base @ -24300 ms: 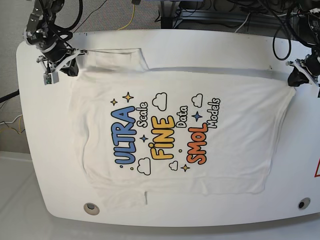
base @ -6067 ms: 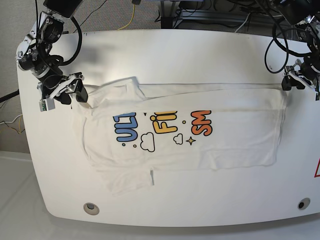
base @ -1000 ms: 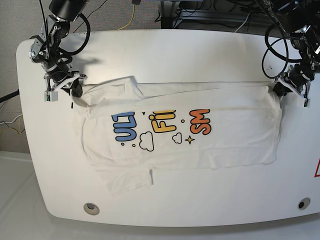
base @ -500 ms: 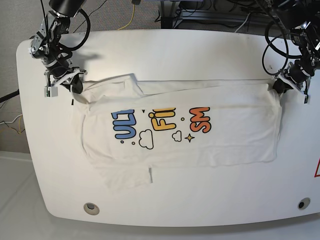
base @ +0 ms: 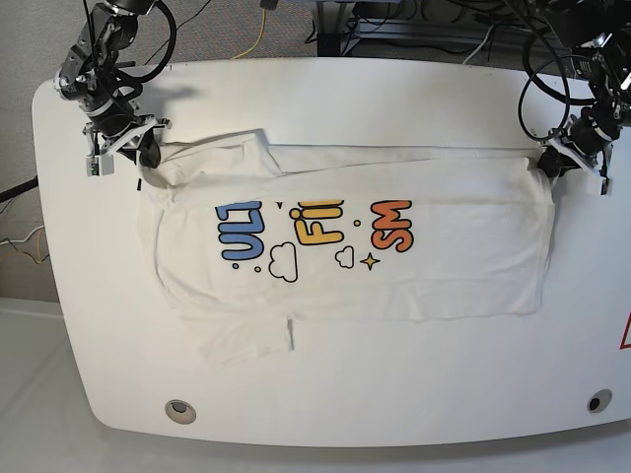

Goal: Fold the T-shirt properly
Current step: 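Pull the folded edge with both grippers away from the hem to smooth it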

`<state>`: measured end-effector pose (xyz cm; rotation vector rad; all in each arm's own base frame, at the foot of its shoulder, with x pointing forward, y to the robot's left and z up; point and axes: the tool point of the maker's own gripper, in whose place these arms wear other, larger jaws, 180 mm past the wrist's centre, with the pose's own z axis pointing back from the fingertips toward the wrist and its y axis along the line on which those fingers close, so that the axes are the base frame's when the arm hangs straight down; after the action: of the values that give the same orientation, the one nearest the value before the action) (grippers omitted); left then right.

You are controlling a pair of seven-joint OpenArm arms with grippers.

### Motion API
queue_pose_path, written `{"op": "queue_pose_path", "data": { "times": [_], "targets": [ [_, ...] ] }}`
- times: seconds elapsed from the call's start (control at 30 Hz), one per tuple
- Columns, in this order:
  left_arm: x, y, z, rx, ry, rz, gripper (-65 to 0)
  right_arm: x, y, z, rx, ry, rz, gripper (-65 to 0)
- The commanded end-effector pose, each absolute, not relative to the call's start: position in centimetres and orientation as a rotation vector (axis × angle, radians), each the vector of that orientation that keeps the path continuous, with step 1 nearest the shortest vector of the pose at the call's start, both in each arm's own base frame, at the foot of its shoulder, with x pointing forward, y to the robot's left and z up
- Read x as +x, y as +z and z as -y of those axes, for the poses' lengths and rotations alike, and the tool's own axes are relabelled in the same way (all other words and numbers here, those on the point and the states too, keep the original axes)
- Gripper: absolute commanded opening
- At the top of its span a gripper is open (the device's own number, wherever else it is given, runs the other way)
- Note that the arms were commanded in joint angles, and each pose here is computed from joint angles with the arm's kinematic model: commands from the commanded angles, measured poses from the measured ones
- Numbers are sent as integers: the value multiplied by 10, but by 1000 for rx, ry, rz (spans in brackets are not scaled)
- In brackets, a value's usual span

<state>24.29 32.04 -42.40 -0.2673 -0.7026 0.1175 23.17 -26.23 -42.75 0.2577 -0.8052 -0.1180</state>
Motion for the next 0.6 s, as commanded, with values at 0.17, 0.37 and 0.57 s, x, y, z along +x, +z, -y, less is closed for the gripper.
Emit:
{"op": "queue_pose_path", "data": {
  "times": [0.17, 0.37, 0.57],
  "targets": [
    [200, -453, -317, -239, 111, 537, -580, 216, -434, 268, 230, -103, 751, -622],
    [186, -459, -316, -240, 116, 507, -580, 206, -439, 267, 231, -107, 730, -622],
    [181, -461, -316, -239, 118, 496, -580, 189, -447, 264, 236, -118, 693, -622]
  ]
}}
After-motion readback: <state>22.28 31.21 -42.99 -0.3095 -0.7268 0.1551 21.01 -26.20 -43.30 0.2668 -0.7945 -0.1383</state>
